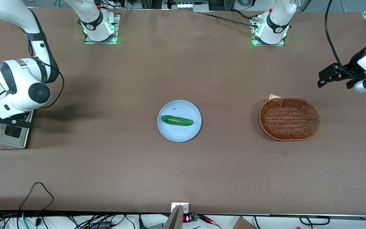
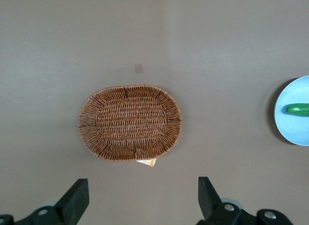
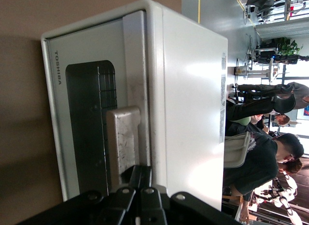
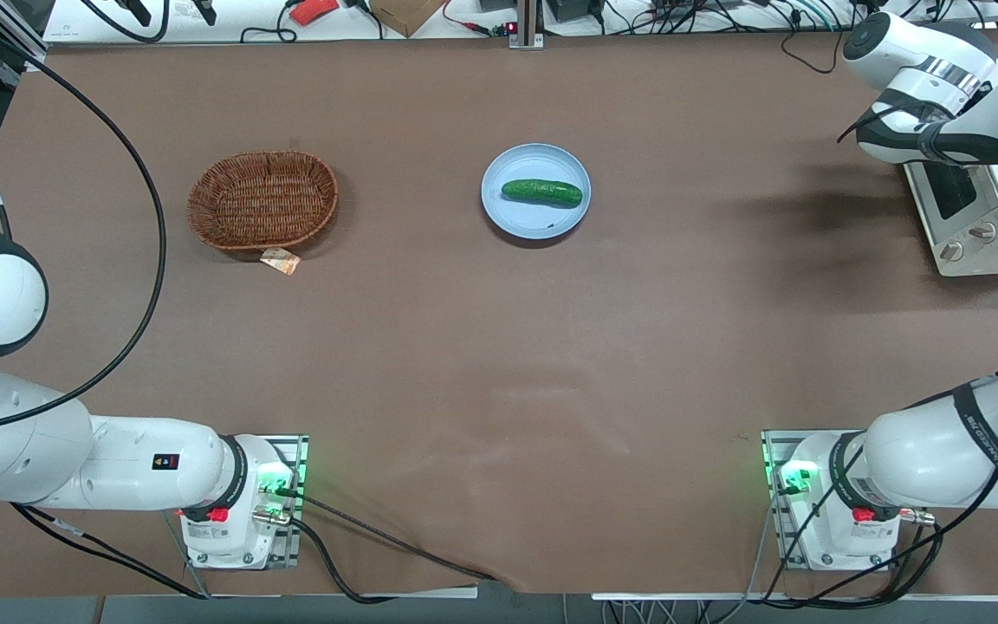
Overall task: Open oven door with right arm only
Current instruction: 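Hook the right gripper on the handle and pull the door downward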
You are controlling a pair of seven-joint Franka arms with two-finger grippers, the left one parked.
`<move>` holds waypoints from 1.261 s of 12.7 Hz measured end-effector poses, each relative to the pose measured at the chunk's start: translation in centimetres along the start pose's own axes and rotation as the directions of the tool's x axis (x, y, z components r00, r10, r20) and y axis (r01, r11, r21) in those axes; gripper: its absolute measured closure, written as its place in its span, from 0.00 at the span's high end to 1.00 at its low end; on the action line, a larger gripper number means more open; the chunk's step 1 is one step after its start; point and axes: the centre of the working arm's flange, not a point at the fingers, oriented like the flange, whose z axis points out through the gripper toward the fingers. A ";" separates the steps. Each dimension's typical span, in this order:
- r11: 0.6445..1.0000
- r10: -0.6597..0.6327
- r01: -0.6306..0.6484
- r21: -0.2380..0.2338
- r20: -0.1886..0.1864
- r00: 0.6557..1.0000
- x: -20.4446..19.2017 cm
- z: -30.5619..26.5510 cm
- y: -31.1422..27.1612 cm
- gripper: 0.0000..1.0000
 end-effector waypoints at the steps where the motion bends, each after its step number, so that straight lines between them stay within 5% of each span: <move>1: 1.000 0.005 -0.005 -0.002 0.000 1.000 0.0 0.0 -0.1 0.01; 16: 0.999 -0.020 0.021 0.049 -0.012 1.000 0.0 -3.7 -4.7 0.01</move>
